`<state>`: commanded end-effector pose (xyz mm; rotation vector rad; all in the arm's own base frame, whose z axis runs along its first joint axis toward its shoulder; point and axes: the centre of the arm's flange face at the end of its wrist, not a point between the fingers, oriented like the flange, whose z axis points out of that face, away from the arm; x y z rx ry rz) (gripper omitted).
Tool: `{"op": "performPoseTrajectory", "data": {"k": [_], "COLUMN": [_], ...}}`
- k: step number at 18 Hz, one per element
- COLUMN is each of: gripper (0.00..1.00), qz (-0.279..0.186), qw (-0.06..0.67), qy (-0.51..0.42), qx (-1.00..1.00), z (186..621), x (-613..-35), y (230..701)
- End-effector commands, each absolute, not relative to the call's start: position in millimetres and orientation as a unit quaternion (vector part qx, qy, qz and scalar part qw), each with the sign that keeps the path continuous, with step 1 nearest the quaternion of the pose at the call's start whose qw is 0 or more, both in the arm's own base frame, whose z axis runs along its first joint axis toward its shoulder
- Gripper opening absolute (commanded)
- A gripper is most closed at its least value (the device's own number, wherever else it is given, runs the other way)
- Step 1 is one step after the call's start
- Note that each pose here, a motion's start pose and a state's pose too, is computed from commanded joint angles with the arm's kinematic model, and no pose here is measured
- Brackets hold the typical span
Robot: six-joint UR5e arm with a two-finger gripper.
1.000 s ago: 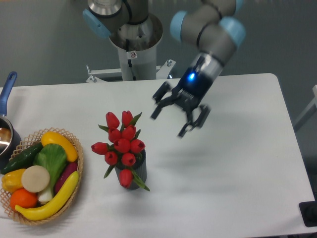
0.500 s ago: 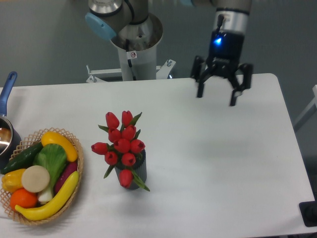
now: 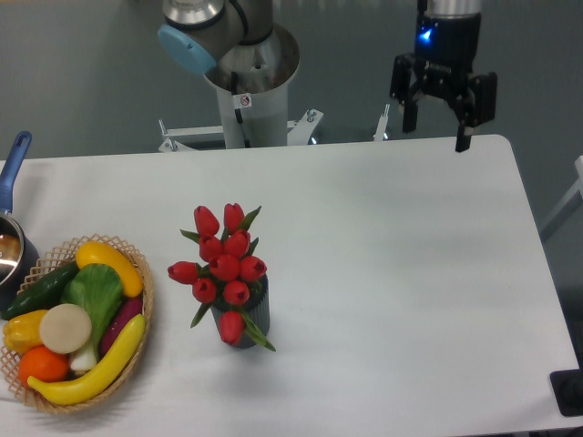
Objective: Insert the flowers into the vase
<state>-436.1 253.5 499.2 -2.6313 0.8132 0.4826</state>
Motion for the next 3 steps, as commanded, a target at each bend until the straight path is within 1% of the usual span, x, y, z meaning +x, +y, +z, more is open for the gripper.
{"op": "performPoseTrajectory", "data": {"k": [3], "gripper": [1.00], "qz": [0.169], "qw": [0.173], "qy": [0.286], "qx": [-0.927], "z": [496.5], "x": [-435.7], "y": [253.6]}}
